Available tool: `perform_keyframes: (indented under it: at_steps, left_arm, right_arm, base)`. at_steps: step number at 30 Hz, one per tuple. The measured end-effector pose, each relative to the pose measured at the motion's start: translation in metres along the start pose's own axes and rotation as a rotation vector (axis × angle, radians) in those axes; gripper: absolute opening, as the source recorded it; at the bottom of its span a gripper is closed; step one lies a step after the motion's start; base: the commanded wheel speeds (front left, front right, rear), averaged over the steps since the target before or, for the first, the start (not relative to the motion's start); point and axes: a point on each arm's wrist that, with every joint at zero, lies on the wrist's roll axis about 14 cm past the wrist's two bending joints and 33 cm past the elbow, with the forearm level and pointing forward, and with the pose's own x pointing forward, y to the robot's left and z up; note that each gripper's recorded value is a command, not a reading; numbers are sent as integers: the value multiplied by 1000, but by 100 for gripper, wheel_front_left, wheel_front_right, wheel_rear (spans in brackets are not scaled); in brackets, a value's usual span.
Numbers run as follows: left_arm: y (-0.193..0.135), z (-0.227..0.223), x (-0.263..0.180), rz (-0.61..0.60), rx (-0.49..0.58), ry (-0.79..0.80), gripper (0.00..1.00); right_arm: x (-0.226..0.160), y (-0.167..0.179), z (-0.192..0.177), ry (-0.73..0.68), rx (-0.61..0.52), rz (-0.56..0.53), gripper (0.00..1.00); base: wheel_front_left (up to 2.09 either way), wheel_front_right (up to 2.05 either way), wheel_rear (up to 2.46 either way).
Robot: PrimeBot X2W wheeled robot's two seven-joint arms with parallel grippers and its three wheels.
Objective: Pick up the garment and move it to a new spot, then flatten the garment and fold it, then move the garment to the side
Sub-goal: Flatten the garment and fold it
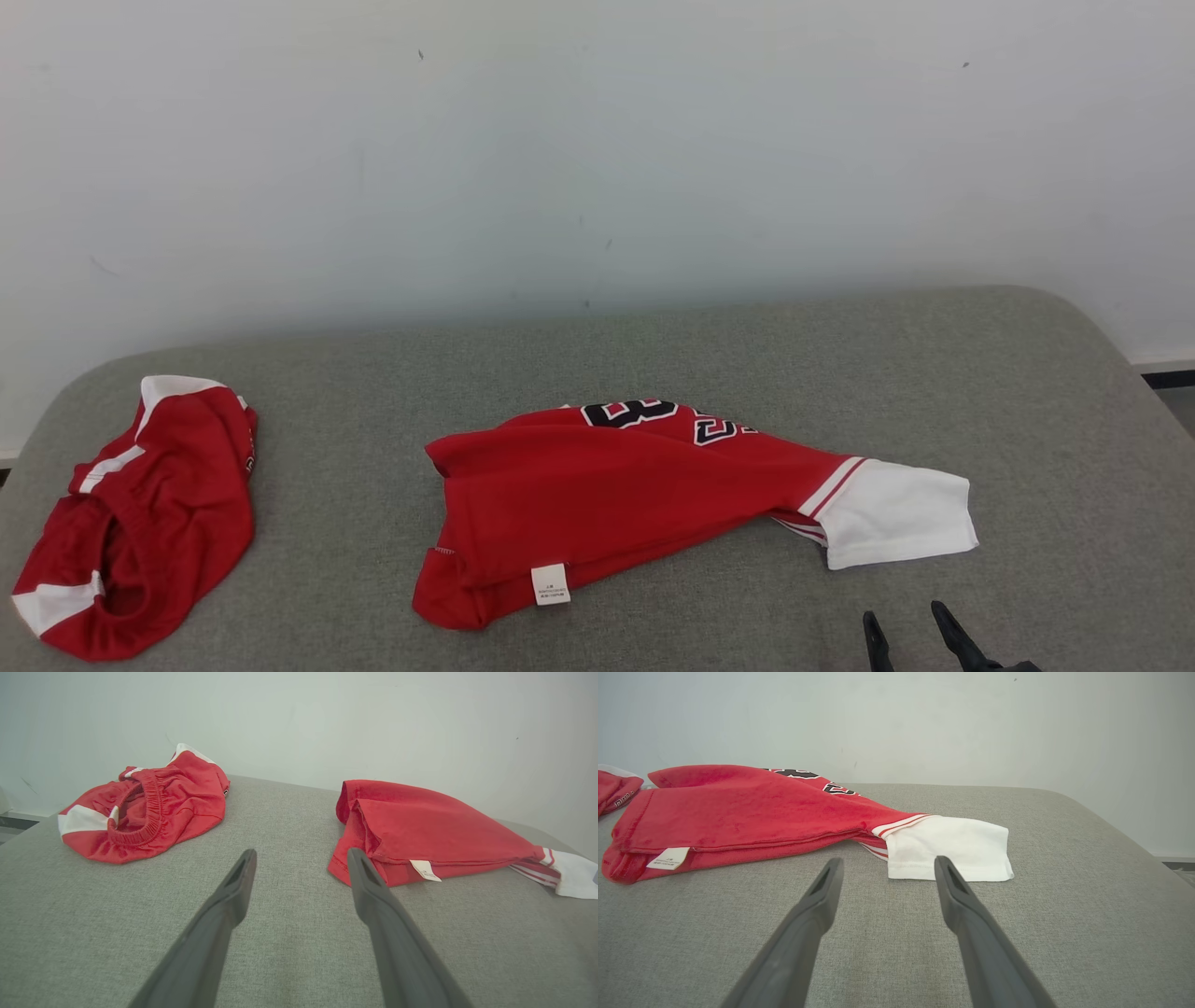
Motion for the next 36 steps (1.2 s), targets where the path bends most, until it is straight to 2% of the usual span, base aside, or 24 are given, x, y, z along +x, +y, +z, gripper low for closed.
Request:
perform_keyframes:
  at_steps: [11,15,27,32,36]
  left_arm:
    - [1,-2,1,-4,0,11,100]
    - [-8,-6,6,-39,0,24,100]
    - [-70,-32,66,-267,3,147,100]
    - [-83,-44,92,-314,23,221,100]
    - [-79,-54,111,-312,45,273,100]
  right_arm:
    - [0,-4,-3,12,12,-13,100]
    - [4,-20,-4,37,12,-61,100]
    - [49,-74,-10,289,-50,-170,100]
    - [67,-80,-12,327,-69,-172,100]
    - [83,-77,-16,345,-76,-158,100]
  base:
    - [0,0,0]
    - [0,0,0]
    - [0,0,0]
    - [0,0,0]
    - [0,0,0]
